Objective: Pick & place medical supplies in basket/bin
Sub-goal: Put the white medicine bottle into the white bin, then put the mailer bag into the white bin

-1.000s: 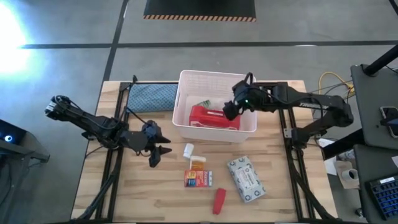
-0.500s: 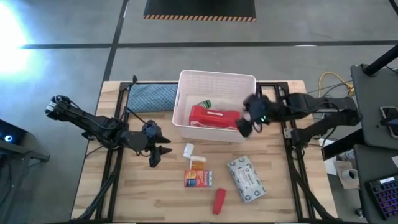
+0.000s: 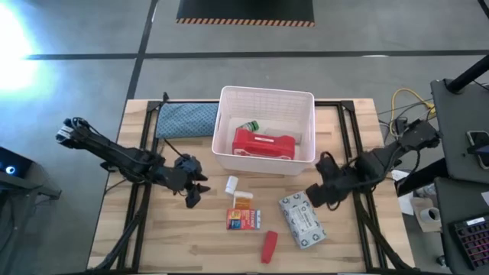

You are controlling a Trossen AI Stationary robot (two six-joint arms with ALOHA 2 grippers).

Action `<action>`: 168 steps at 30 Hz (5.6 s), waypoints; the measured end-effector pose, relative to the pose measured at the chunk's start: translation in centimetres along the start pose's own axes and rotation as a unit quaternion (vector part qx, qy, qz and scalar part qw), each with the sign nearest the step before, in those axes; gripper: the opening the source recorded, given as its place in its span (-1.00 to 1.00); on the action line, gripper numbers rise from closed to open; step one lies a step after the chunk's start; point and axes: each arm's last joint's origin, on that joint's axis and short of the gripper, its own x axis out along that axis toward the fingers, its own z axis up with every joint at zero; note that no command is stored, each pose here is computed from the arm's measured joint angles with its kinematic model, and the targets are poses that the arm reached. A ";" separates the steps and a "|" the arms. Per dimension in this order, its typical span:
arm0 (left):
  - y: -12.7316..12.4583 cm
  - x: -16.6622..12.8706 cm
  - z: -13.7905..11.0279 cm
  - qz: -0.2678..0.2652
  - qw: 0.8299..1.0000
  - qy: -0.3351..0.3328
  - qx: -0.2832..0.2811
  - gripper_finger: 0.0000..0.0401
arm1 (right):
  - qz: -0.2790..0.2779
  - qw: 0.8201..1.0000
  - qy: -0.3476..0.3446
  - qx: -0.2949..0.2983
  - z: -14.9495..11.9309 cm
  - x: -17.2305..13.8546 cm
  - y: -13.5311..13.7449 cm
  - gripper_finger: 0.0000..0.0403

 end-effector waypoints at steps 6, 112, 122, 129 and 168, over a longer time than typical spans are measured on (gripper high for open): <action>0.6 4.0 -2.5 0.014 0.998 0.015 -0.059 -0.14 | 0.019 0.998 0.002 0.064 -1.2 3.3 0.0 0.41; -4.3 -1.0 20.2 0.122 0.983 -0.122 0.065 0.18 | -0.011 0.990 -0.050 -0.134 -1.0 4.9 -2.7 0.18; -10.3 0.4 12.0 0.053 0.995 0.001 0.082 0.19 | 0.006 0.983 -0.028 -0.183 -1.2 5.1 -2.4 0.18; -11.4 4.1 4.6 0.056 0.993 0.078 0.062 0.19 | 0.012 0.979 -0.024 -0.204 -1.2 5.1 -2.3 0.18; -8.3 13.8 -3.2 0.040 0.990 0.028 0.129 0.19 | 0.004 0.985 0.129 -0.116 -6.4 9.7 -5.4 0.18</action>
